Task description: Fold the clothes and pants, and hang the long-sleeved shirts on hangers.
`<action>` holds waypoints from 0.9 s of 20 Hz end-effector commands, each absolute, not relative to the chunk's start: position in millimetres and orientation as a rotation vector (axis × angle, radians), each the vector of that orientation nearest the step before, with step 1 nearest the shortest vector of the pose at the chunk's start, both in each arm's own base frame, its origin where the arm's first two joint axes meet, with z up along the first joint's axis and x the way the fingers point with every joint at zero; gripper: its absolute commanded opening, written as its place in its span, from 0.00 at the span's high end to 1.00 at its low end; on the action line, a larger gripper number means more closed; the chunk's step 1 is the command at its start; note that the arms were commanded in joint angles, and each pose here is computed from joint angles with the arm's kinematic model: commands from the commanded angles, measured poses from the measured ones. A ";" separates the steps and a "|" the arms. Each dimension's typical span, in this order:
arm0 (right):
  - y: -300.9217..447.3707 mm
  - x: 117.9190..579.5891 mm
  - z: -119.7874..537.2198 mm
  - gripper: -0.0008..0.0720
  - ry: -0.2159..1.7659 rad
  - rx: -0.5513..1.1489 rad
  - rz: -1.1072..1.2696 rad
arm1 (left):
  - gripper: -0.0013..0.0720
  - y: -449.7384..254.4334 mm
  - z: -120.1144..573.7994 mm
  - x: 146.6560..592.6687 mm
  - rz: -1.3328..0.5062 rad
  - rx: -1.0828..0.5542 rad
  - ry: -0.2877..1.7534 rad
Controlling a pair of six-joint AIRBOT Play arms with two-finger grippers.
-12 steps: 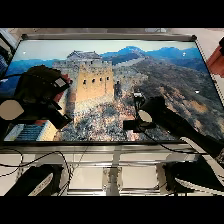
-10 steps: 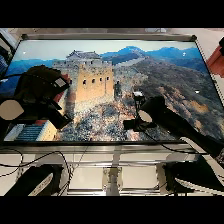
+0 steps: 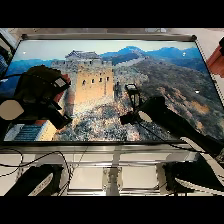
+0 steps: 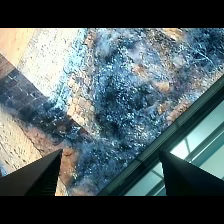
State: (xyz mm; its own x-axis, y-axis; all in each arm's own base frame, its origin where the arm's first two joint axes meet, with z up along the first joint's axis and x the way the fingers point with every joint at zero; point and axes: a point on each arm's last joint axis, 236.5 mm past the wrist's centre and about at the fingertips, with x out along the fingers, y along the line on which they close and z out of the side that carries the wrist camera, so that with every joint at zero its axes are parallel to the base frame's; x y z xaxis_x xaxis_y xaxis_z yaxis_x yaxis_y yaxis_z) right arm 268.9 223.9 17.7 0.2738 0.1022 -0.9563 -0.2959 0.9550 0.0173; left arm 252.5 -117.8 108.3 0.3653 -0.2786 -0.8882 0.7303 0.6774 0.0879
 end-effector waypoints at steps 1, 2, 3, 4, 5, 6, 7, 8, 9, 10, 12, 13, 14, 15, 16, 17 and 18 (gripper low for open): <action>240.6 286.3 25.8 0.95 1.160 -0.229 0.379 | 0.07 -117.6 108.1 252.6 -0.687 0.524 0.999; 242.3 287.9 26.7 0.95 1.148 -0.236 0.390 | 0.07 -118.8 108.3 252.4 -0.691 0.519 0.998; 242.4 288.0 26.7 0.95 1.146 -0.241 0.394 | 0.07 -119.3 108.4 252.1 -0.693 0.517 0.998; 242.4 288.0 26.7 0.95 1.146 -0.242 0.395 | 0.07 -119.3 108.4 252.1 -0.693 0.517 0.998; 242.5 288.1 26.7 0.95 1.146 -0.241 0.395 | 0.07 -119.1 108.4 252.4 -0.692 0.518 0.998; 242.5 288.1 26.7 0.95 1.146 -0.241 0.395 | 0.07 -119.2 108.5 252.4 -0.692 0.518 0.997; 242.7 288.2 26.8 0.95 1.145 -0.241 0.395 | 0.07 -120.8 109.2 253.5 -0.694 0.513 0.991; 243.2 288.6 27.0 0.95 1.143 -0.240 0.396 | 0.07 -127.3 110.1 253.1 -0.713 0.491 0.984; 244.1 289.4 27.5 0.95 1.138 -0.237 0.399 | 0.07 -132.5 110.2 250.1 -0.734 0.472 0.987; 245.5 290.7 28.3 0.95 1.130 -0.234 0.402 | 0.07 -137.4 111.8 249.6 -0.748 0.454 0.979; 248.8 293.5 30.2 0.95 1.114 -0.225 0.410 | 0.07 -137.3 111.9 252.8 -0.742 0.455 0.971; 249.4 293.9 30.5 0.95 1.111 -0.223 0.412 | 0.07 -137.2 111.0 252.9 -0.742 0.456 0.975; 249.4 293.9 30.5 0.95 1.111 -0.223 0.412 | 0.07 -135.8 110.0 253.8 -0.737 0.462 0.978; 249.4 293.9 30.5 0.95 1.111 -0.223 0.412 | 0.07 -134.1 108.6 254.8 -0.732 0.468 0.983; 249.5 293.9 30.6 0.95 1.111 -0.223 0.412 | 0.07 -130.7 105.3 257.1 -0.720 0.482 0.994; 249.5 294.0 30.6 0.95 1.111 -0.223 0.412 | 0.07 -124.8 101.0 261.0 -0.700 0.505 1.007; 249.5 294.0 30.6 0.95 1.111 -0.223 0.412 | 0.13 -118.3 96.1 265.0 -0.678 0.528 1.024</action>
